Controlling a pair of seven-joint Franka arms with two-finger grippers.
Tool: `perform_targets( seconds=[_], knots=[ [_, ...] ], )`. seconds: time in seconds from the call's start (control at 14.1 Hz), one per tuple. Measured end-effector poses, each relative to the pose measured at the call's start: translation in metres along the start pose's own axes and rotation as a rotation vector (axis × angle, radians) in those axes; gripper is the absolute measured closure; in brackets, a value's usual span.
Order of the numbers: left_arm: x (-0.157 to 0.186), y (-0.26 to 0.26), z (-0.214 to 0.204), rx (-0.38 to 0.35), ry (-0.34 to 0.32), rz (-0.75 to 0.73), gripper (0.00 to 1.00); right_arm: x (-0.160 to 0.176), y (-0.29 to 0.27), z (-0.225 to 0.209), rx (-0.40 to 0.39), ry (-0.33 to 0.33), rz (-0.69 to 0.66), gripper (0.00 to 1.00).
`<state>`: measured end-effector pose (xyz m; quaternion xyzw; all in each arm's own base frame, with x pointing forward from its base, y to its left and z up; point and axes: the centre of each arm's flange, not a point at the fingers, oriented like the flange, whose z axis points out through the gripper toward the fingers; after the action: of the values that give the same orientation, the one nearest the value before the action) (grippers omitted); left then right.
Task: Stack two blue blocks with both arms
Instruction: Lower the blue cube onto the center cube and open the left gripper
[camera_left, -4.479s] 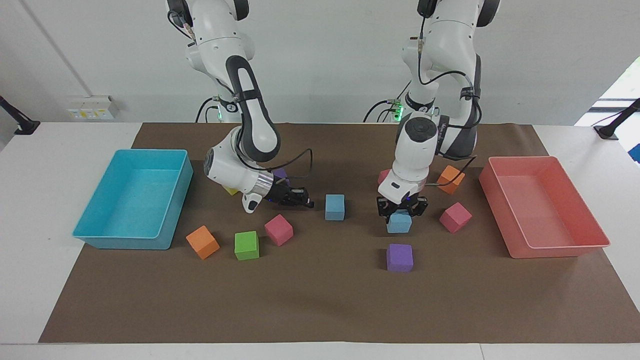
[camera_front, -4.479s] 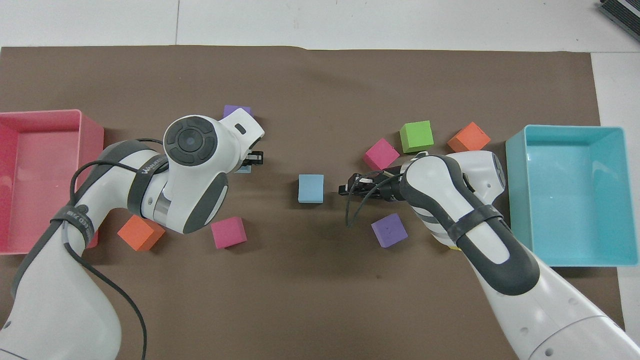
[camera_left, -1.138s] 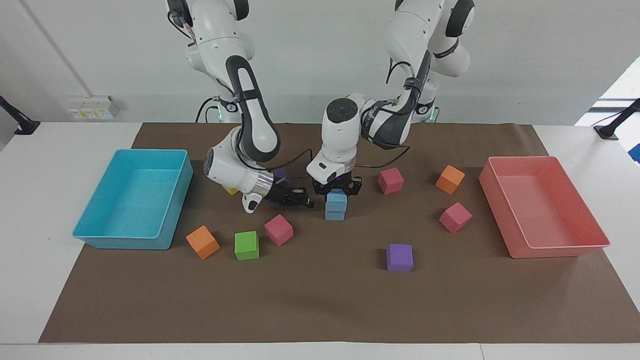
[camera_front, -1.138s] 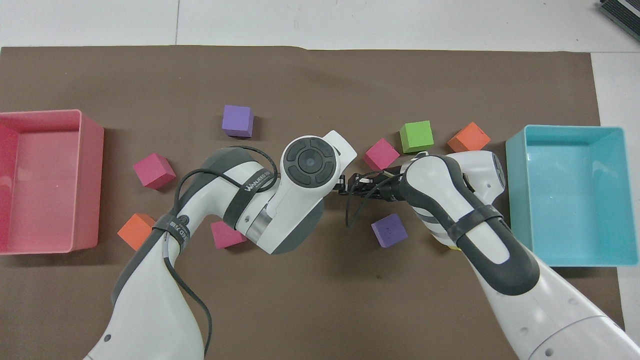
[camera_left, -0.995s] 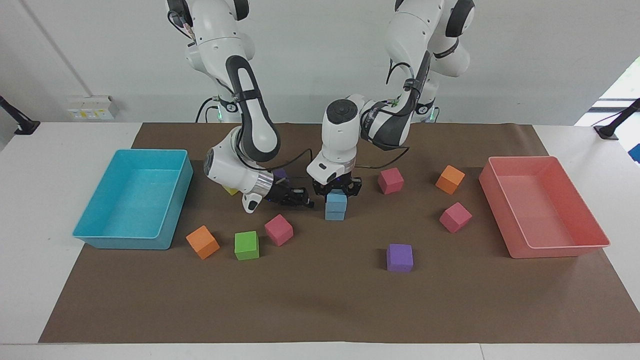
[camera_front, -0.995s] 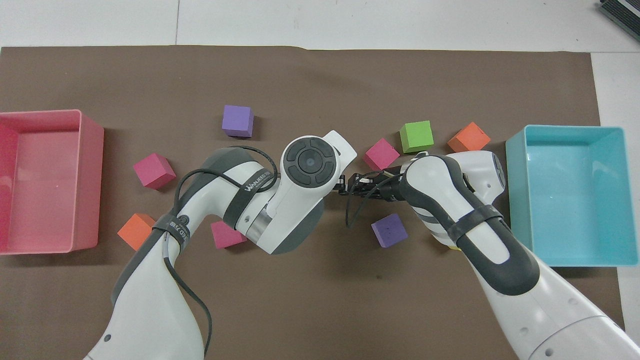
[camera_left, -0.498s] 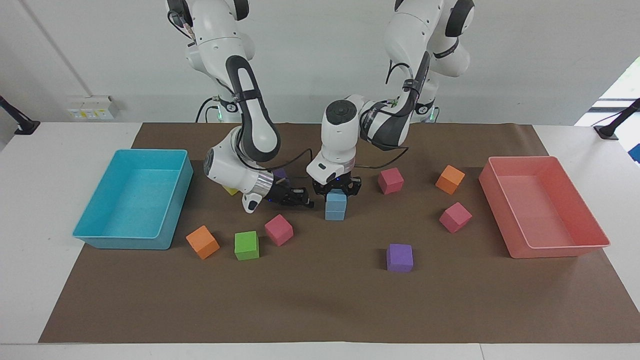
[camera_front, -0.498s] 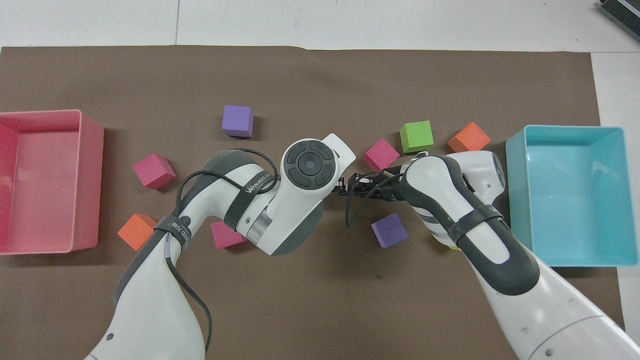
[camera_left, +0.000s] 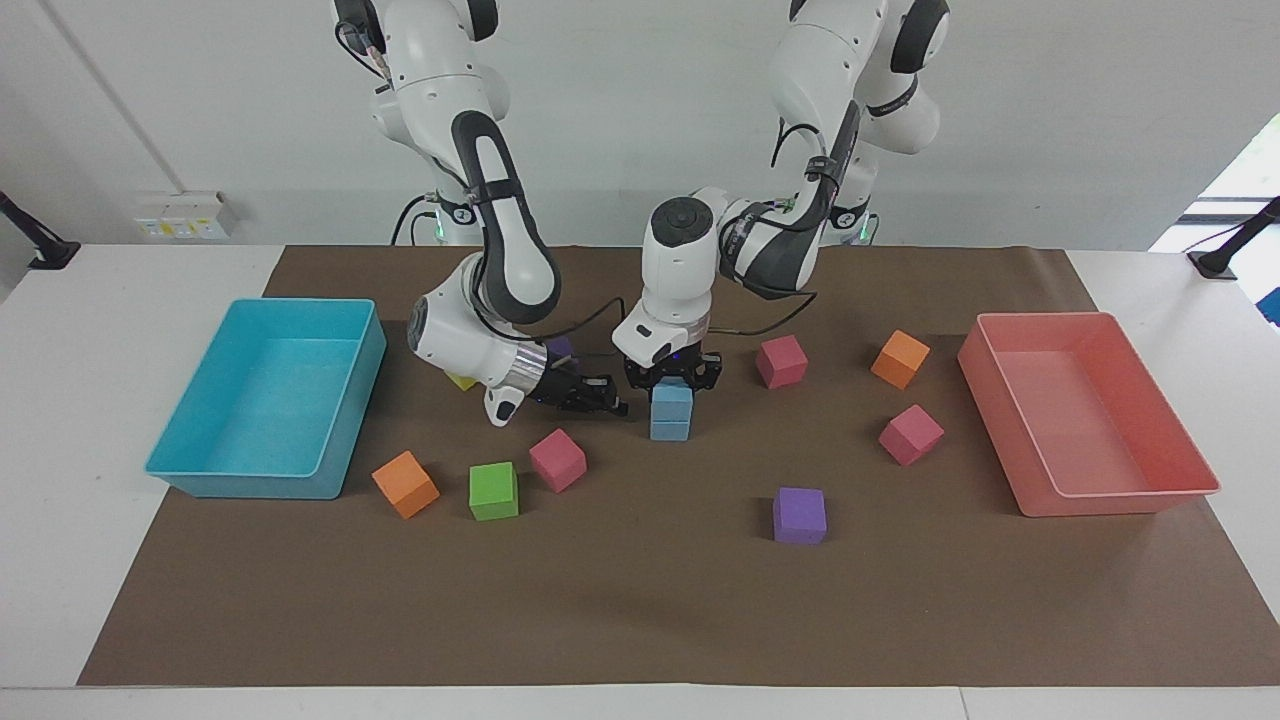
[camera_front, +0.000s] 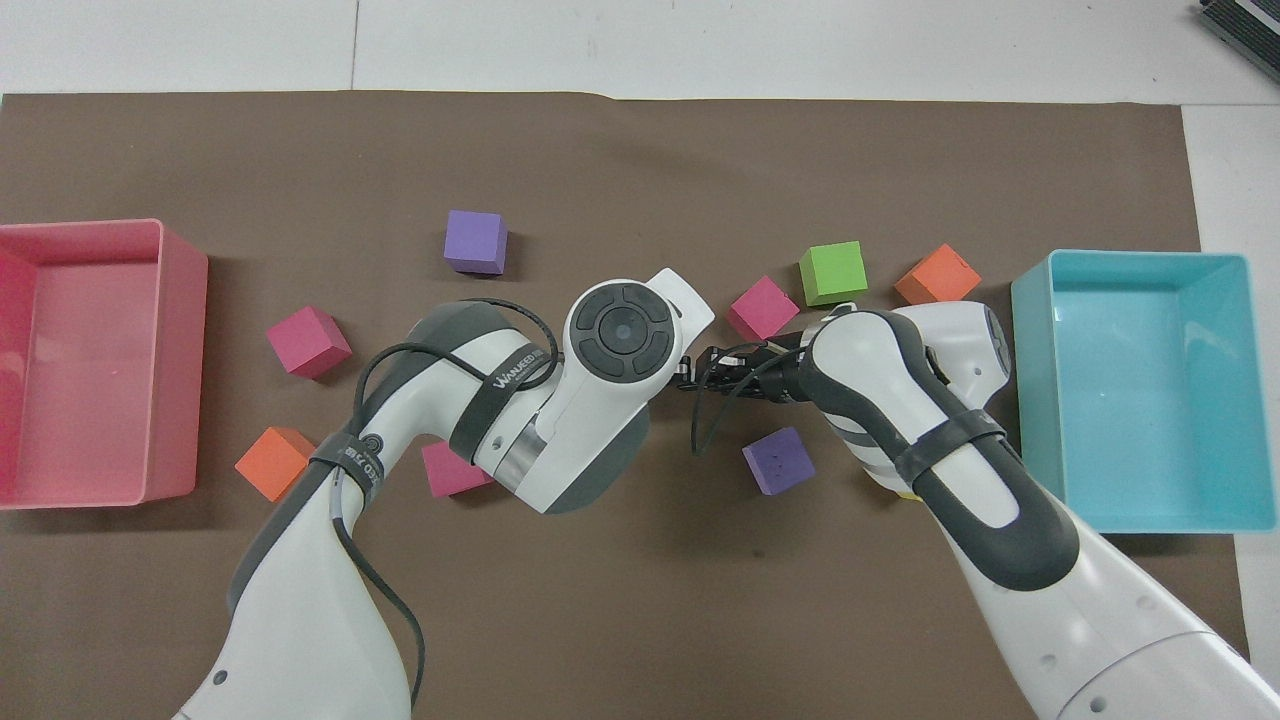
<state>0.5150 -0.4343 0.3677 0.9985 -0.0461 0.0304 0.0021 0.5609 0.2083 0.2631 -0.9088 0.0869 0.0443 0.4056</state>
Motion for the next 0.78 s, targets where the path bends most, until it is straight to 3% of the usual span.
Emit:
perform_targets(
  seconds=[0.78],
  knots=[
    [-0.0005,-0.0015,0.0038,-0.001,0.002,-0.001,0.41,0.0000,0.0000,0.0000,0.000,0.000,0.000,0.99]
  ],
)
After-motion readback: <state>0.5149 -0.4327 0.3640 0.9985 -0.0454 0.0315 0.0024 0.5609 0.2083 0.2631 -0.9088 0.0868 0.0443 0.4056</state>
